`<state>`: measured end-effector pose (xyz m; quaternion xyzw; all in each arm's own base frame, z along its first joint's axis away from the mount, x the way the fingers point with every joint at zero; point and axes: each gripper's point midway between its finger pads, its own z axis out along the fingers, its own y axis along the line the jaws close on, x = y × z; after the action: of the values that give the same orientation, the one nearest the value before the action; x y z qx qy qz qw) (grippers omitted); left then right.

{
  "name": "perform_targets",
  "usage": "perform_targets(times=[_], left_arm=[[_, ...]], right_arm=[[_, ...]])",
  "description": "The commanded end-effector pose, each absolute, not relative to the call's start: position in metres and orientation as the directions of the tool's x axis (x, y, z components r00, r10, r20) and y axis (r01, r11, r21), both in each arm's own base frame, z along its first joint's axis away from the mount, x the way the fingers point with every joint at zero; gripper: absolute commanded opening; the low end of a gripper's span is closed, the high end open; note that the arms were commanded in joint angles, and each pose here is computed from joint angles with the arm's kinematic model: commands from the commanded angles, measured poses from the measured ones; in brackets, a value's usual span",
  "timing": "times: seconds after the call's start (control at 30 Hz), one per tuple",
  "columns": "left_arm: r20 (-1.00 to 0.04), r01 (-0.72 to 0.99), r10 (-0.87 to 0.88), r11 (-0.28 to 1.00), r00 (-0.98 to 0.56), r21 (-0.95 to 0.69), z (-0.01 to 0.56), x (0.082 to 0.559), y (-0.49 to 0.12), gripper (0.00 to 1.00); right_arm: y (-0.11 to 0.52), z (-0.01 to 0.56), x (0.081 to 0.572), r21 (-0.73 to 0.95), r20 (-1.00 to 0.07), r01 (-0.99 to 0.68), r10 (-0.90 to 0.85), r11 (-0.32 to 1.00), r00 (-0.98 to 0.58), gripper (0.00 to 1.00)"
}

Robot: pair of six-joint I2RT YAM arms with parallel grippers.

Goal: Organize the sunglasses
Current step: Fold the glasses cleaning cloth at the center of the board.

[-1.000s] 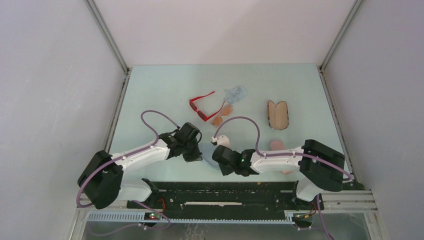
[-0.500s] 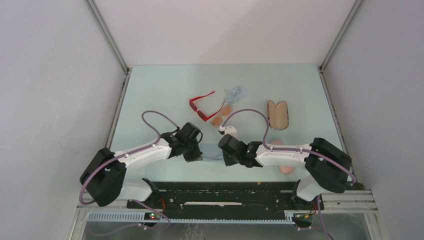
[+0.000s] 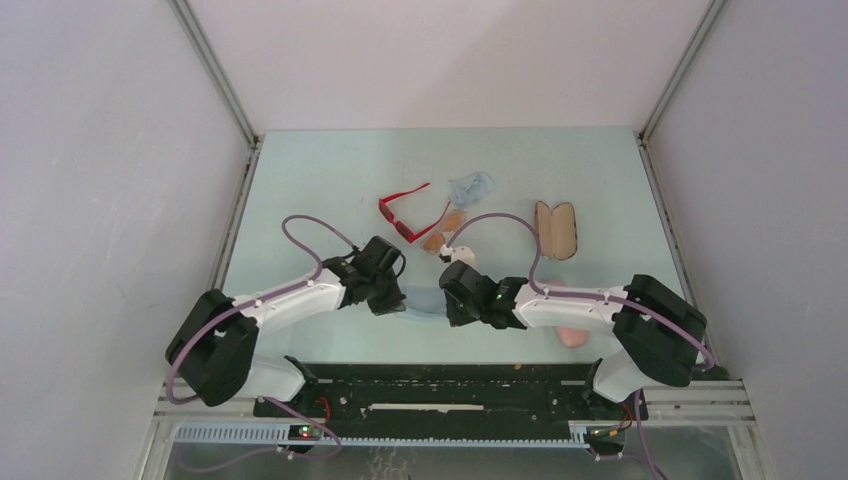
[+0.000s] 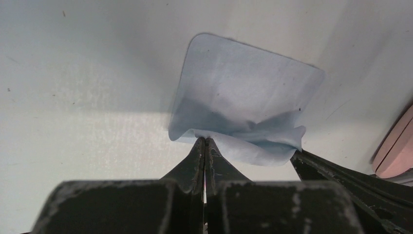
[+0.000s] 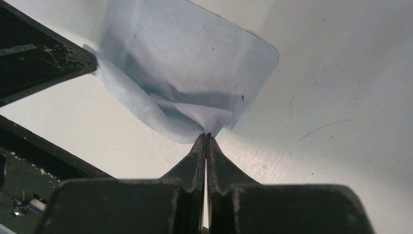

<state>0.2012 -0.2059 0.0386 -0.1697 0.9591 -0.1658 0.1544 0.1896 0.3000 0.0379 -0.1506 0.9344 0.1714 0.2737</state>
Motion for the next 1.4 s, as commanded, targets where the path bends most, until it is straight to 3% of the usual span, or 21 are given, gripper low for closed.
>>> perform_targets(times=[0.0, 1.37], left_arm=[[-0.294, -0.257, -0.393, 0.875, -0.871, -0.410, 0.057, 0.226, -0.215, 0.00], [-0.307, -0.283, -0.403, 0.886, -0.862, -0.368, 0.047, 0.256, -0.214, 0.00]], right_arm=[[0.316, 0.064, 0.204, 0.296, -0.604, -0.366, -0.124, 0.882, -0.788, 0.04], [0.310, 0.044, 0.221, 0.334, -0.535, -0.266, -0.050, 0.904, -0.843, 0.02]])
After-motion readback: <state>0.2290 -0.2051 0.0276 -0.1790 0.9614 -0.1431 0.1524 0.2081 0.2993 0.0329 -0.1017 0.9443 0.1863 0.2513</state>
